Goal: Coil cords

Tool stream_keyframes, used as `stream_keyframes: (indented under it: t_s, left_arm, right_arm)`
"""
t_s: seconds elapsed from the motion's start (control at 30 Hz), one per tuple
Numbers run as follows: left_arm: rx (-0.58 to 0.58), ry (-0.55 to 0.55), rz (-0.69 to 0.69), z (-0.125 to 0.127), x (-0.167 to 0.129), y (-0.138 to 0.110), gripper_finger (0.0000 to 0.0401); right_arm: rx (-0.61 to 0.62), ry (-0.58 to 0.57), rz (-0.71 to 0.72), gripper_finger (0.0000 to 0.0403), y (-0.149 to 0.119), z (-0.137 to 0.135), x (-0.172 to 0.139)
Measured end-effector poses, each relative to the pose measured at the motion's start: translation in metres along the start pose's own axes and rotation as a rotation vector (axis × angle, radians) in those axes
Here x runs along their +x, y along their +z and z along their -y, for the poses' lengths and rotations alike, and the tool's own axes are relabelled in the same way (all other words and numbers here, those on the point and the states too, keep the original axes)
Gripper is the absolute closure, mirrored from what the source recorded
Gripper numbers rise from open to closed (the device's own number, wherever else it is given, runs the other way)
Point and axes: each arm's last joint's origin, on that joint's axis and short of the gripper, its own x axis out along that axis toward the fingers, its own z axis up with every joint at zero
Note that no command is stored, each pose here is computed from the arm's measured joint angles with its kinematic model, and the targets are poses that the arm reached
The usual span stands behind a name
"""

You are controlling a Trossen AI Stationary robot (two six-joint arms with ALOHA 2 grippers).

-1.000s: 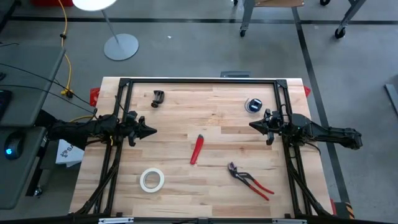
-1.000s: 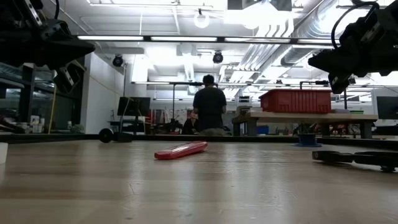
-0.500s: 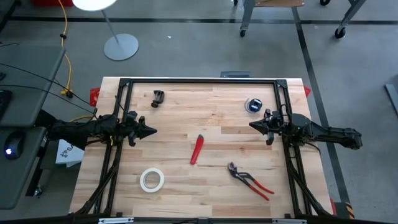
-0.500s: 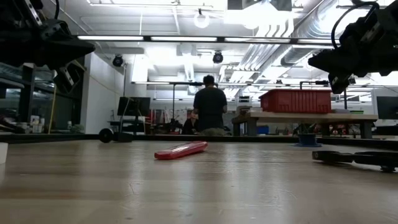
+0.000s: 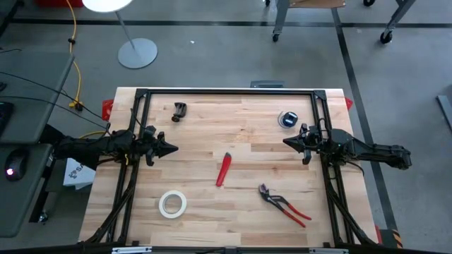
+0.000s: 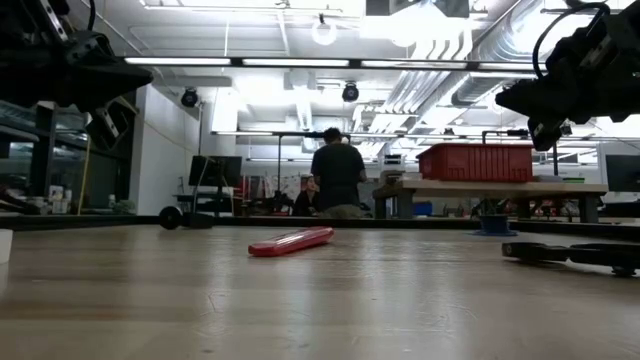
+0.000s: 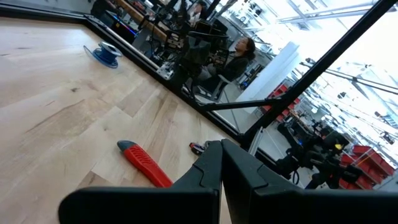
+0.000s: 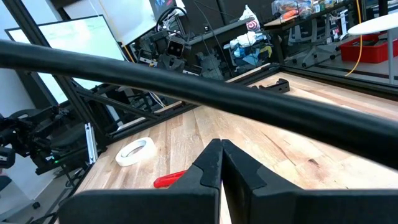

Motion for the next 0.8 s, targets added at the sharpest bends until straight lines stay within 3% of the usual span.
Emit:
stream_keyframes:
  t_s: [0.2, 0.37, 0.47, 0.57, 0.8]
  left_arm:
    - [-0.014, 0.015, 0.028, 0.0, 0.0, 0.001, 0.04]
    - [-0.216, -0.058, 0.112, 0.007, 0.002, 0.01, 0.04]
    - [-0.278, -0.108, 0.185, 0.014, 0.002, 0.019, 0.04]
    - [-0.239, -0.13, 0.224, 0.028, 0.001, 0.037, 0.04]
    - [-0.019, -0.096, 0.287, 0.074, 0.005, 0.096, 0.0401]
  right_arm:
    - [0.0, 0.0, 0.0, 0.0403, 0.0, 0.0, 0.0]
    - [0.0, 0.0, -0.001, 0.0403, 0.0, 0.0, 0.0]
    - [0.0, 0.0, 0.0, 0.0403, 0.0, 0.0, 0.0]
    - [0.0, 0.0, 0.0, 0.0403, 0.0, 0.0, 0.0]
    - [0.0, 0.0, -0.001, 0.0403, 0.0, 0.0, 0.0]
